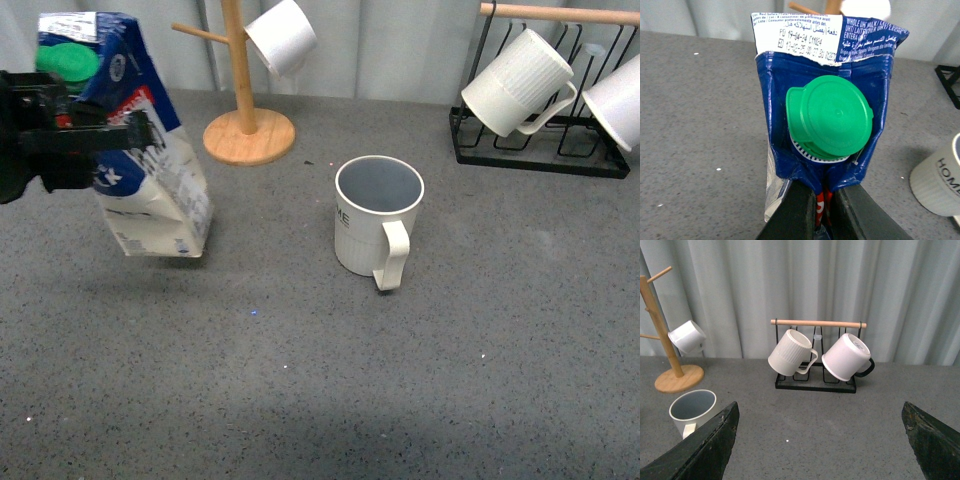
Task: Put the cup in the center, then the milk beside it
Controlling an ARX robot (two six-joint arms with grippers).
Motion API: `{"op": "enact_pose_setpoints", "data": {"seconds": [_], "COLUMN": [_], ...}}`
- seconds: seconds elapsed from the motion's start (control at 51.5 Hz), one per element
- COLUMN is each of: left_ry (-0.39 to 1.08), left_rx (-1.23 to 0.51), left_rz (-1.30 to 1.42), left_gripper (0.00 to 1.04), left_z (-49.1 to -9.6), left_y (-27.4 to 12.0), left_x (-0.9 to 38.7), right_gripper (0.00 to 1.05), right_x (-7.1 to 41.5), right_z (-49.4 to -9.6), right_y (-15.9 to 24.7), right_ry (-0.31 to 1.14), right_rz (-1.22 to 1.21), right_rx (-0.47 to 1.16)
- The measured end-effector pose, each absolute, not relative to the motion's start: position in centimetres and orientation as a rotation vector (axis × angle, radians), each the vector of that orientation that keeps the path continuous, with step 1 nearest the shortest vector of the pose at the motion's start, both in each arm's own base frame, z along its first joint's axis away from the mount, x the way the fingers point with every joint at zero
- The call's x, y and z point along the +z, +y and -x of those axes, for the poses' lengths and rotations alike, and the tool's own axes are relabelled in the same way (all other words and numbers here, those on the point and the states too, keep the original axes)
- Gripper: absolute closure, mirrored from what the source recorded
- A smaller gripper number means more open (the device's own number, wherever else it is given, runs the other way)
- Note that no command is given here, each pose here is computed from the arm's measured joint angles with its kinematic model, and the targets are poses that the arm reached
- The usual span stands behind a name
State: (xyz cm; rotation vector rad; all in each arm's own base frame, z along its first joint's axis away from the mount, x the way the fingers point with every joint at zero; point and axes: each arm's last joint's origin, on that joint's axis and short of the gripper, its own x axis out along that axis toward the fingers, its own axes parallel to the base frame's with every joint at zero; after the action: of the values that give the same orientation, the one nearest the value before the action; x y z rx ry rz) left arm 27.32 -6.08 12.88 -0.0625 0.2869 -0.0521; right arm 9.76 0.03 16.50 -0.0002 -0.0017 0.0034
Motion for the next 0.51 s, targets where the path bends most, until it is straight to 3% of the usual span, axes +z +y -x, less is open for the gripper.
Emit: {"op": "enact_pose_setpoints", "data": {"seconds": [0.233,0.505], "left_ry": [0.298,0.305], "left_rx": [-0.165,-0.207], "left_rz": [0.046,0.038], "left_gripper": [1.0,1.0], "left_z": [-27.8,-28.2], "left_y": [-11.4,-14.2], "left_x": [12.2,11.5], "right_gripper": [0.09,0.09], "right_x": [16.5,16.5], "right_z": [-9.8,-9.8], "right_y": [0.0,0.0], "right_ry": [-0.002,-0.002], "right_rz": [0.0,0.0], "right_rx": [0.003,0.003]}}
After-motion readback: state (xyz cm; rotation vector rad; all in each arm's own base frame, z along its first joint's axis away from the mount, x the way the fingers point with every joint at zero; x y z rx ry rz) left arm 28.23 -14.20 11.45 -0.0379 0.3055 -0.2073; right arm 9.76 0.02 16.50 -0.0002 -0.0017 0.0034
